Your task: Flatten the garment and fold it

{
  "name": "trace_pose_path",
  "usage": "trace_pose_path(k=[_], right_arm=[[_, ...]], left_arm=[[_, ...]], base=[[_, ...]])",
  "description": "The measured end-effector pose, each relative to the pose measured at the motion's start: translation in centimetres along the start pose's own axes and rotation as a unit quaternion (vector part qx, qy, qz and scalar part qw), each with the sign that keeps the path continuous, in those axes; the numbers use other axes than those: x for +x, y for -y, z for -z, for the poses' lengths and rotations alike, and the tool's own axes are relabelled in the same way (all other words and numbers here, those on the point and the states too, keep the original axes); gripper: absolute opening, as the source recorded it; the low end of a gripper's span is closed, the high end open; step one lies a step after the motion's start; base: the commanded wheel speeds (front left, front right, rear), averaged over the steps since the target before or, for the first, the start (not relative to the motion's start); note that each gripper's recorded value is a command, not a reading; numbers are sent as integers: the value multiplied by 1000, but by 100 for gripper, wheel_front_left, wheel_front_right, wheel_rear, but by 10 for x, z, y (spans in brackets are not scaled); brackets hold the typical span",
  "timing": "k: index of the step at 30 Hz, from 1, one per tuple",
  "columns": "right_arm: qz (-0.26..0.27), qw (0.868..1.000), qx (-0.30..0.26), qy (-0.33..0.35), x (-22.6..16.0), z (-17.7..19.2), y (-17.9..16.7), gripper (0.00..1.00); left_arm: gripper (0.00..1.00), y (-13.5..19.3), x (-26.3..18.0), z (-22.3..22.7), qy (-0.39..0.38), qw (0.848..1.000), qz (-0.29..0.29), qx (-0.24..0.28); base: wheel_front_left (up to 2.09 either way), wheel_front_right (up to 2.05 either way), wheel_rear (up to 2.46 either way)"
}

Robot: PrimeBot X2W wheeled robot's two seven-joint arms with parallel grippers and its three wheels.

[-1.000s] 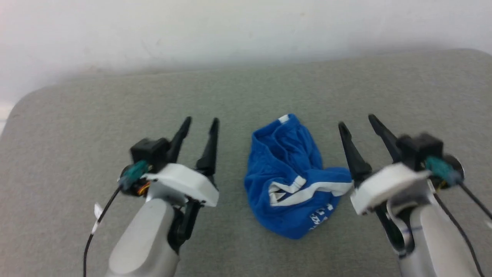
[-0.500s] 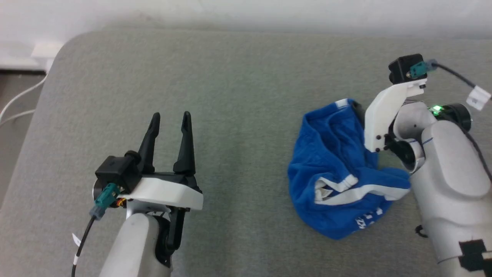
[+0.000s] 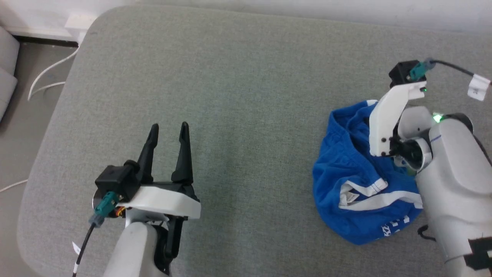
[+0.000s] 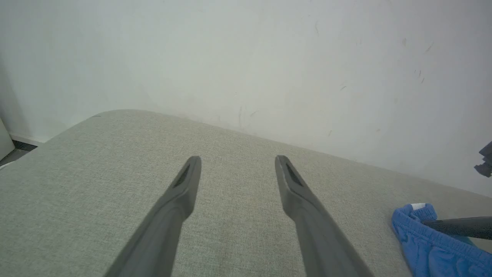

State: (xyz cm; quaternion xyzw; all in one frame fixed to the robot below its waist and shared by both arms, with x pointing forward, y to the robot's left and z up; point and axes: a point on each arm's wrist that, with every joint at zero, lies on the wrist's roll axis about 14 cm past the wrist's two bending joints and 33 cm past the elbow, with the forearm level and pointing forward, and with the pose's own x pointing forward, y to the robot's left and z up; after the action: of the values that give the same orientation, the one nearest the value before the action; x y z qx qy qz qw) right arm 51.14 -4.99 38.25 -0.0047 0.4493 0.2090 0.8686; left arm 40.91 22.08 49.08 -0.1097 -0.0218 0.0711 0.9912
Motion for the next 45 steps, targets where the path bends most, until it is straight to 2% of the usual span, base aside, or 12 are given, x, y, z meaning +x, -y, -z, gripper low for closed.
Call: trace_pose_path(k=[5,9,14,15,16,20,27,34,41,42,43,45], right_arm=[[7,996,18,85,-22,-15,9,0],[51,981,46,181,-61,-37,46,0],[137,968,97,189,-98,-1,109,0],[145,967,104,182,-100,11,113,67],[153,967,108,173,-102,22,117,100],[160,957,146,191,-110,40,118,100],[131,928,132,324,-139,10,88,100],[13,961,110,253,-121,13,12,100],[41,989,82,118,-95,40,20,100],[40,991,78,105,-92,41,19,93],[34,992,78,93,-88,41,16,46],[23,994,78,71,-81,42,10,0]], left_arm=[[100,4,-7,-2,1,1000,5,-5],[100,10,-15,-4,3,1000,14,-8],[100,21,-23,-9,8,999,32,-11],[100,23,-24,-10,10,999,36,-12],[100,27,-24,-11,11,999,41,-14],[100,37,-25,-8,8,998,57,-17],[100,50,-23,-3,1,997,76,-19],[100,52,-17,-1,-1,997,77,-19],[100,51,-13,-3,2,997,76,-18],[100,49,-14,-2,0,997,74,-19],[100,47,-14,-1,-1,997,71,-20],[100,44,-15,-1,-3,998,65,-22]], base=[[0,0,0],[0,0,0],[0,0,0],[0,0,0],[0,0,0],[0,0,0],[0,0,0],[0,0,0],[0,0,0],[0,0,0],[0,0,0],[0,0,0]])
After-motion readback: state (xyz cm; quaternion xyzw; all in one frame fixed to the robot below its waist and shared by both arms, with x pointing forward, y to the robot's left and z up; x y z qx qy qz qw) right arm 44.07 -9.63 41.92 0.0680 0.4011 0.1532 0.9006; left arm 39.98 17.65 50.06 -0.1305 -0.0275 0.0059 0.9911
